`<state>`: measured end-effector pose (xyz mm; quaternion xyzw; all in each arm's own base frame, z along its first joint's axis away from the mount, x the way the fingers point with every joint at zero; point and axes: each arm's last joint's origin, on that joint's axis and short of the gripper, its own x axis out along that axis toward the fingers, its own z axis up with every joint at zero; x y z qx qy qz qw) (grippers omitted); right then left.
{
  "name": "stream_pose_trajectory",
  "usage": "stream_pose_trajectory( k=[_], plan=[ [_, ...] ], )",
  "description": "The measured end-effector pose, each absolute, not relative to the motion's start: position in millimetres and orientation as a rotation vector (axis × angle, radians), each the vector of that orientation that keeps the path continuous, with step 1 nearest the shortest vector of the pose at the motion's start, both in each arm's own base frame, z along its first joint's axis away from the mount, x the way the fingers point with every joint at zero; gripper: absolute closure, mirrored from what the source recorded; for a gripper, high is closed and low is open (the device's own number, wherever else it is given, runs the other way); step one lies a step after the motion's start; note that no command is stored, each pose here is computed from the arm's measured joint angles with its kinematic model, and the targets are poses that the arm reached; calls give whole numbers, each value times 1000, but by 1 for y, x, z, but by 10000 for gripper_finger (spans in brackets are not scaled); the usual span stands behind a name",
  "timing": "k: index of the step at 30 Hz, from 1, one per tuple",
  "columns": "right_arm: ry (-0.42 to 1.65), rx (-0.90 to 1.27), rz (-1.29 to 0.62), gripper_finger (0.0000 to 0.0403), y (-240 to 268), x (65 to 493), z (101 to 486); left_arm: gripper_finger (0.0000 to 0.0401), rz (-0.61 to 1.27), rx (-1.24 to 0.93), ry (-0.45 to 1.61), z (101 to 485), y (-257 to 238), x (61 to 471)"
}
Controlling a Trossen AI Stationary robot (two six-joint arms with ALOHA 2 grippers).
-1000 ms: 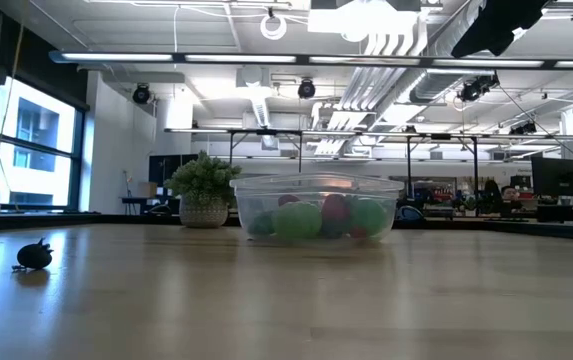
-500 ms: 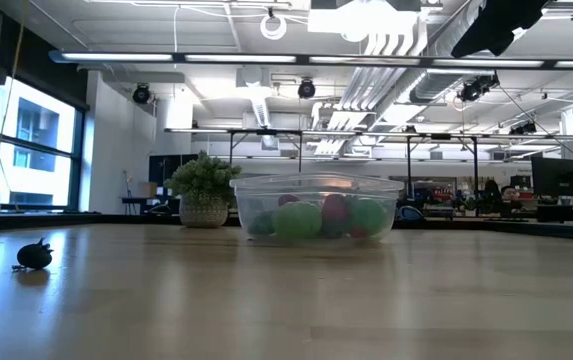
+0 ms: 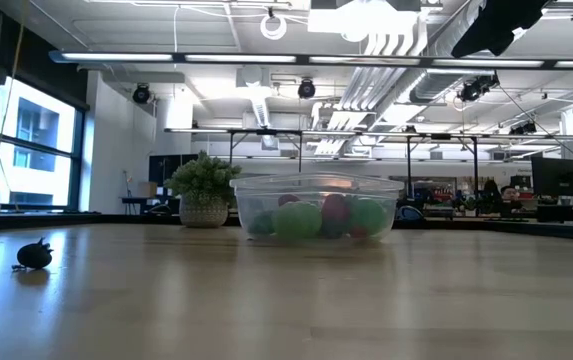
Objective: Pick and placing Produce into tupperware
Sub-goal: Put the red strawberry into the transparent bin
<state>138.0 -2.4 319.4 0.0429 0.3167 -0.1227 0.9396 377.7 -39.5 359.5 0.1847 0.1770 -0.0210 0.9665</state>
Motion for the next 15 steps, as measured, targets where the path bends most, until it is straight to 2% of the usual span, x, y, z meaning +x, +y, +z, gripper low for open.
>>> stream_pose_trajectory(
  k=[8, 15],
  plan=[
    [647, 87, -251, 378, -2, 138, 319, 261, 10, 322, 484, 335, 24, 390],
    [647, 87, -251, 378, -2, 138, 319, 261, 26, 269, 846, 277, 70, 391]
  ],
)
